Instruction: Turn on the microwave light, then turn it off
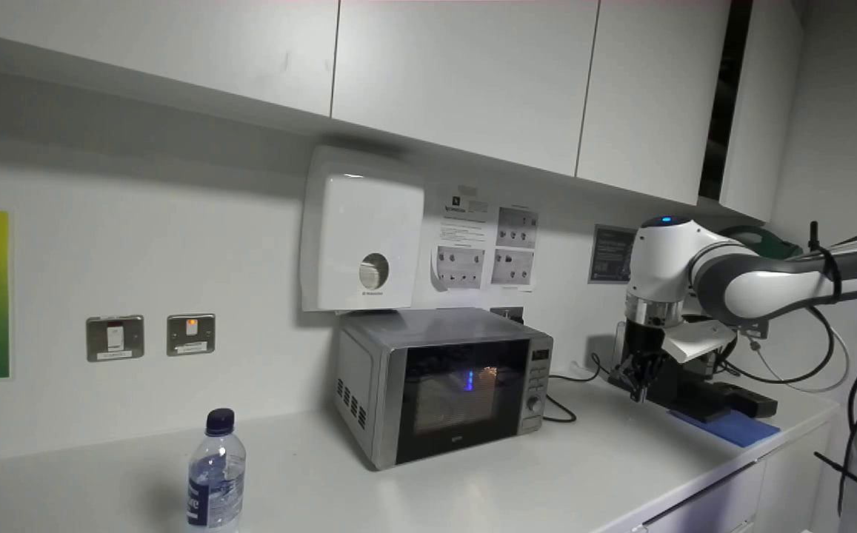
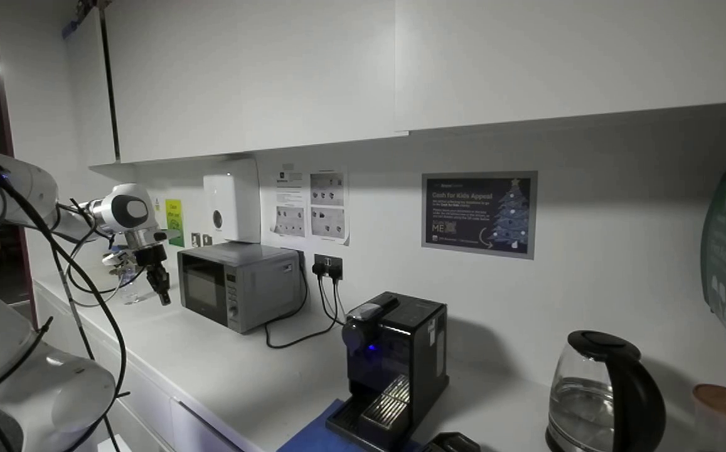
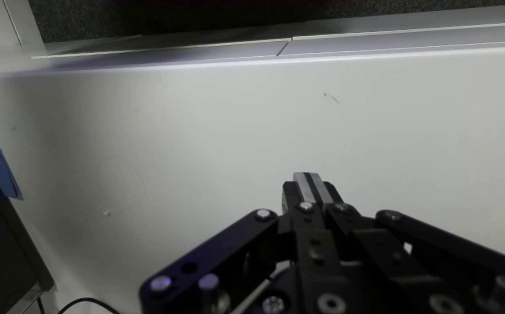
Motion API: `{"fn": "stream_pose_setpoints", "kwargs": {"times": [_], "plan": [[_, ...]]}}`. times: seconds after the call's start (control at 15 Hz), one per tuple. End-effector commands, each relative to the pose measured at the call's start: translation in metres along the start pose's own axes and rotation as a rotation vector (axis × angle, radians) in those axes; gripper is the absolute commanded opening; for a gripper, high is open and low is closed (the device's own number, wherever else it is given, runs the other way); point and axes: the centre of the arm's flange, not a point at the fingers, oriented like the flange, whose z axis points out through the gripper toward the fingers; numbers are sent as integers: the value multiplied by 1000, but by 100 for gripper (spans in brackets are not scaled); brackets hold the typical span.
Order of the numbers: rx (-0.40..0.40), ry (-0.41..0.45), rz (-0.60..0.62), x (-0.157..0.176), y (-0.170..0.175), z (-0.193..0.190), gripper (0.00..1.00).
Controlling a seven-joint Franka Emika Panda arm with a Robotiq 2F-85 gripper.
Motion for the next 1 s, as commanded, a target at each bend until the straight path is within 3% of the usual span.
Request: {"fn": "stream_pose_setpoints", "kwargs": {"times": [0.0,0.93], "plan": [[18,28,2,-1,9,0,0],[-6,35,0,7,10,12,0]]}}
